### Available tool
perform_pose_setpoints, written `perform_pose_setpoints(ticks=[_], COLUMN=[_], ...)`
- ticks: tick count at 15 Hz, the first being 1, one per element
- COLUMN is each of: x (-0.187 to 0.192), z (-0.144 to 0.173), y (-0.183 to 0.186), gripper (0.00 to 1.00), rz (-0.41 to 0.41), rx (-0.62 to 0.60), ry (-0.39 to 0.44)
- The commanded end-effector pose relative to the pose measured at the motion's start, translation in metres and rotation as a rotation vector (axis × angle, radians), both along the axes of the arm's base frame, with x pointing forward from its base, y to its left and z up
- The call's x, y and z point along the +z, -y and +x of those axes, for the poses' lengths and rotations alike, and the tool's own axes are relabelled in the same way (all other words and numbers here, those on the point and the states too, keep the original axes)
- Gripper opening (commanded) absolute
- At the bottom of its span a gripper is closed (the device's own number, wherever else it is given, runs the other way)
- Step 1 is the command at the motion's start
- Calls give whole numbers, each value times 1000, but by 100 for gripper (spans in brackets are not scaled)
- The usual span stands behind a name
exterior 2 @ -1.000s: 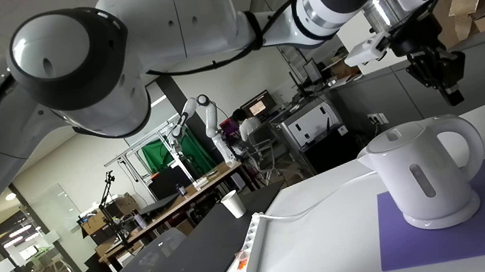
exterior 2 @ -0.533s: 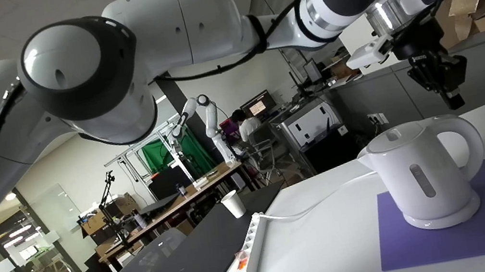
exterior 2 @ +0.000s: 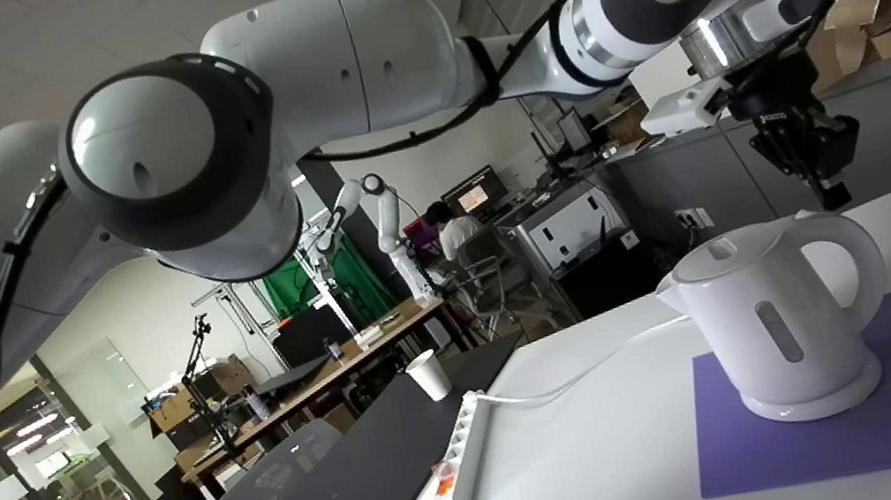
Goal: Turn on the kettle
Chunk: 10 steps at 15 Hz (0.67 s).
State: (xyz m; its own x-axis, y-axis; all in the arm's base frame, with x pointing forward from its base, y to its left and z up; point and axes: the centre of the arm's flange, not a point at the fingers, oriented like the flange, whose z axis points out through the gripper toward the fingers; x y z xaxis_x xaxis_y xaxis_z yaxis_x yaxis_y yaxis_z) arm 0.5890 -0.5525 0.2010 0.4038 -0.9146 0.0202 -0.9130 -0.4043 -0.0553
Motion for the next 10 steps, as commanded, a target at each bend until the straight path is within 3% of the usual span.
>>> perform_pose_setpoints(ticks=[1, 5, 10], x=[-3, 11, 72], z=[19, 19, 19], y=[13, 14, 11], gripper=[0, 0, 0], rz=[12, -11, -119], rx=[-11, -10, 11], ry=[1, 10, 82])
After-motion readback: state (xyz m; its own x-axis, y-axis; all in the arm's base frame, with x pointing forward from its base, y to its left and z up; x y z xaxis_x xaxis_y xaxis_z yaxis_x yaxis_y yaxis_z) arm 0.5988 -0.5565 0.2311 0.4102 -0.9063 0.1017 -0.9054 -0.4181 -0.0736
